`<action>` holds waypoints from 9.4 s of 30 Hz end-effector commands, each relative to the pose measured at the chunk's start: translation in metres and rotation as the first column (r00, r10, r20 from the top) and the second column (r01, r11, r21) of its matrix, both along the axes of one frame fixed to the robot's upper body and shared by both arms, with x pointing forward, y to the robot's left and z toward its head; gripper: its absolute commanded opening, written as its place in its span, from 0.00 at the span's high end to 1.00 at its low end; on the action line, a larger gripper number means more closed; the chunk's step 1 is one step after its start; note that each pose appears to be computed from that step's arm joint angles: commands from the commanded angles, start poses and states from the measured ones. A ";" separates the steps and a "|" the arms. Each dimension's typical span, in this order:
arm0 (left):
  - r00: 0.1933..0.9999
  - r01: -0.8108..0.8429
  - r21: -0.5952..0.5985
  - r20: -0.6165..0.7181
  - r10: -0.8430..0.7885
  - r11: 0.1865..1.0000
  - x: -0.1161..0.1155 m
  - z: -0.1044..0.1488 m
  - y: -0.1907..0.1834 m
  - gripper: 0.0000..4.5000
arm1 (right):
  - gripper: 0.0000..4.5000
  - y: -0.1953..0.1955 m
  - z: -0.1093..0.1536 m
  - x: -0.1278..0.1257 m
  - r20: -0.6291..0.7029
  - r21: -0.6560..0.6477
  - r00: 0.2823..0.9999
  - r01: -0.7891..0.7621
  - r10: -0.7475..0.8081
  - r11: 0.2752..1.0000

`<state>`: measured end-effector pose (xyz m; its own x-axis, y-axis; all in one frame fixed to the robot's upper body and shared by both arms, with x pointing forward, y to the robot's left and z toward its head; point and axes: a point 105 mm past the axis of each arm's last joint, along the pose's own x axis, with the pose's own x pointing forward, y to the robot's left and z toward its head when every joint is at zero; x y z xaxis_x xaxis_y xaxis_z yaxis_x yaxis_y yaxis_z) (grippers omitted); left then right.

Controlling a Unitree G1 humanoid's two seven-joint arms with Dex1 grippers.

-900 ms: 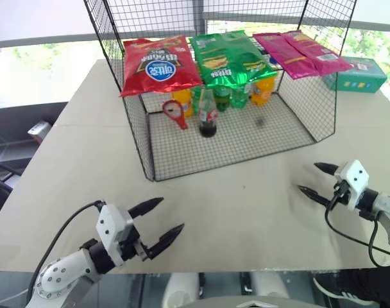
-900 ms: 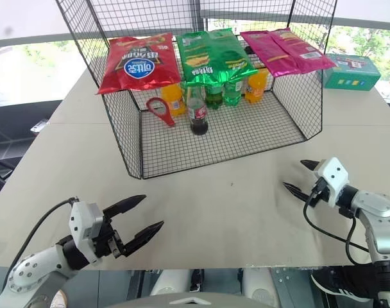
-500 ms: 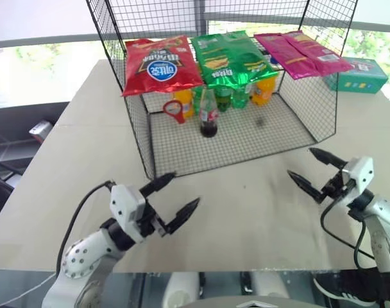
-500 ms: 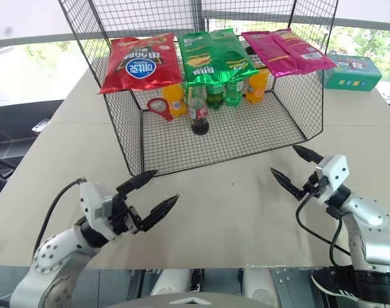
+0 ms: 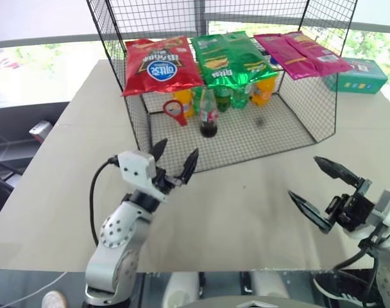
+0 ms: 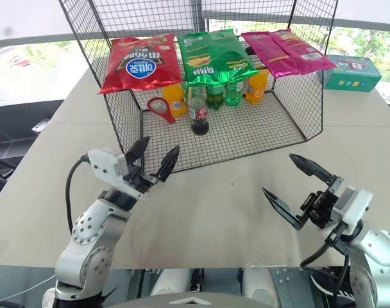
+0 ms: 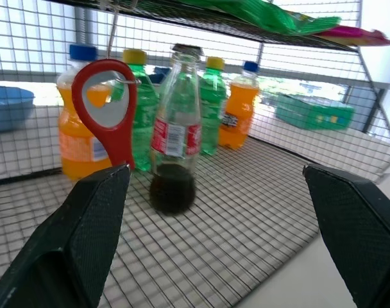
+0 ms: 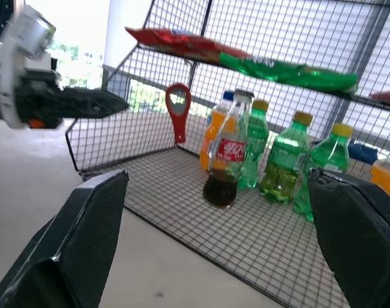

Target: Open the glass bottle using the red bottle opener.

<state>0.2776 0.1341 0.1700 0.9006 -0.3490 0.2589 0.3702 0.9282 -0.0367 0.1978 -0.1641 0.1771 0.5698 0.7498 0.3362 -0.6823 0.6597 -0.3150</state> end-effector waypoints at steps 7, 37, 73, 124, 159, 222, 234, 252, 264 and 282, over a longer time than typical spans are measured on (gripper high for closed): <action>0.989 -0.147 -0.023 0.029 0.147 0.989 0.034 0.016 -0.001 0.01 | 0.00 0.010 0.007 -0.001 0.002 0.018 0.997 -0.077 0.077 0.997; 0.973 -0.222 -0.027 0.064 0.224 0.975 0.070 0.035 -0.006 0.71 | 0.00 -0.001 -0.012 -0.004 0.039 -0.063 0.997 -0.060 0.062 0.996; 0.941 -0.338 0.009 0.039 0.337 0.941 0.064 0.032 0.008 0.66 | 0.00 0.005 -0.010 -0.001 0.043 -0.066 0.997 -0.055 0.058 0.996; 0.986 -0.136 0.074 0.108 0.128 0.988 0.063 0.043 0.001 0.95 | 0.00 0.009 -0.011 0.004 0.010 -0.067 0.999 -0.035 0.035 0.997; 0.892 0.444 -0.234 0.026 -0.451 0.865 0.026 0.060 -0.020 0.95 | 0.00 0.010 -0.015 0.013 -0.023 -0.063 1.000 0.009 -0.010 0.998; 0.654 0.653 -0.585 0.113 -0.748 0.482 -0.028 0.050 -0.058 1.00 | 0.99 0.136 0.024 0.044 -0.664 0.526 0.398 -0.353 0.633 0.774; 0.668 0.660 -0.480 0.024 -0.744 0.578 -0.036 0.035 -0.043 0.35 | 1.00 0.115 0.022 0.054 -0.666 0.487 0.465 -0.321 0.583 0.812; 0.996 0.041 0.124 -0.090 -0.030 0.991 0.073 -0.001 -0.050 0.01 | 1.00 0.041 0.000 0.083 -0.686 0.343 0.685 0.008 0.244 0.939; 0.993 -0.113 0.149 -0.013 0.116 0.982 0.108 0.016 -0.056 0.01 | 1.00 0.037 0.001 0.081 -0.674 0.318 0.709 0.027 0.206 0.948; 0.992 -0.120 0.146 -0.024 0.124 0.982 0.156 0.024 -0.059 0.19 | 1.00 0.038 0.004 0.079 -0.656 0.317 0.729 0.029 0.197 0.948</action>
